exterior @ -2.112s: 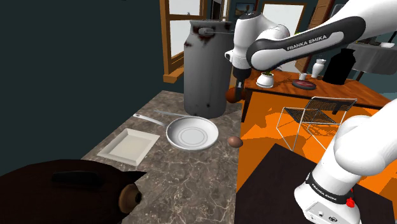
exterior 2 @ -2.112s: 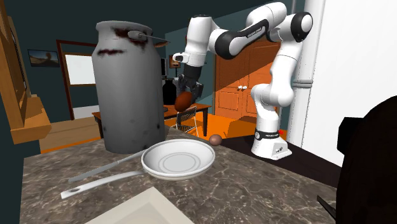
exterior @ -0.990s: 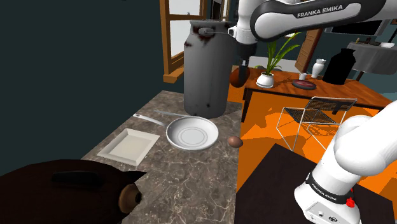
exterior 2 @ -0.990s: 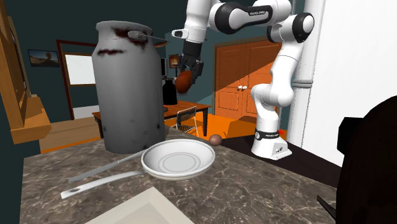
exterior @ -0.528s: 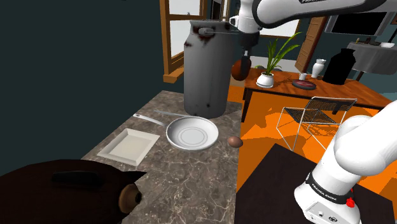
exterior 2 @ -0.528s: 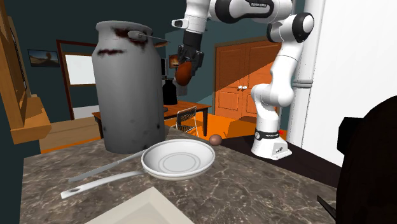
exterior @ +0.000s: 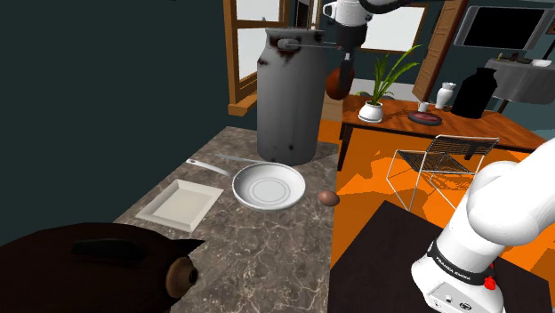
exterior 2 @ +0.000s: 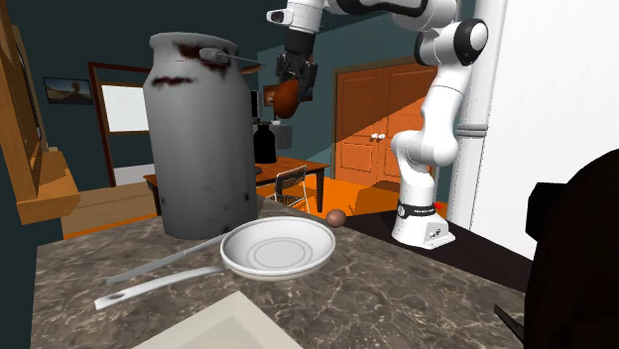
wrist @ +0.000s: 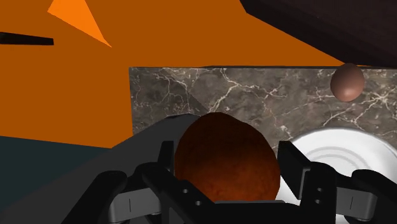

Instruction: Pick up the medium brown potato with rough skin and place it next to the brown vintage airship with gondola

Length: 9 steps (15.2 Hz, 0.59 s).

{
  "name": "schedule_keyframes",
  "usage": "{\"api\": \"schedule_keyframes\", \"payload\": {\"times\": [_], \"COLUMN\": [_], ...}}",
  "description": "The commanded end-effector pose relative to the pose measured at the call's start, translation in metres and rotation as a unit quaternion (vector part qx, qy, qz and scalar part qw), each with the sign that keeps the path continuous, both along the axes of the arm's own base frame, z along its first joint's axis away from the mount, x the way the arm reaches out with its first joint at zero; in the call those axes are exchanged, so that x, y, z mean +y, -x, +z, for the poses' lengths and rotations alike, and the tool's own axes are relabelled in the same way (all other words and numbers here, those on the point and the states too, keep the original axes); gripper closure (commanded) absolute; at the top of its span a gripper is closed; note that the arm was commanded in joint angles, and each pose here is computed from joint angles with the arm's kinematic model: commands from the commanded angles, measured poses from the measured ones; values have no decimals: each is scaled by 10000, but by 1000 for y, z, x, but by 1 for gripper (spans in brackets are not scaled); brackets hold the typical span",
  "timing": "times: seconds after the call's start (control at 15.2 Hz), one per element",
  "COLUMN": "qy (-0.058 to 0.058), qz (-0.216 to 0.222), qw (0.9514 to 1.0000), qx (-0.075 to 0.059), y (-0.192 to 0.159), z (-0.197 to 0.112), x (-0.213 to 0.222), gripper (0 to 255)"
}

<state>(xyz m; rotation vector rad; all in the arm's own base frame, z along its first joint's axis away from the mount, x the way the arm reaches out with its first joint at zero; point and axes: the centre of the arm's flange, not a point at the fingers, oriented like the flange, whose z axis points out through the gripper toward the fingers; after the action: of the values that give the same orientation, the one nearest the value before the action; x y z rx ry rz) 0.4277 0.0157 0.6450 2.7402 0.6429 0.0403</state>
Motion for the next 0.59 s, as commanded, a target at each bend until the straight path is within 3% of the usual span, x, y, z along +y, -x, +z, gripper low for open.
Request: {"api": "schedule_keyframes", "payload": {"times": [0.0,0.53], "qy": [0,0], "qz": [0,0], "qw": [10000,10000], "qx": [1,1], "y": [0,0], "z": [10,53], "x": [0,0], "gripper": [255,255]}}
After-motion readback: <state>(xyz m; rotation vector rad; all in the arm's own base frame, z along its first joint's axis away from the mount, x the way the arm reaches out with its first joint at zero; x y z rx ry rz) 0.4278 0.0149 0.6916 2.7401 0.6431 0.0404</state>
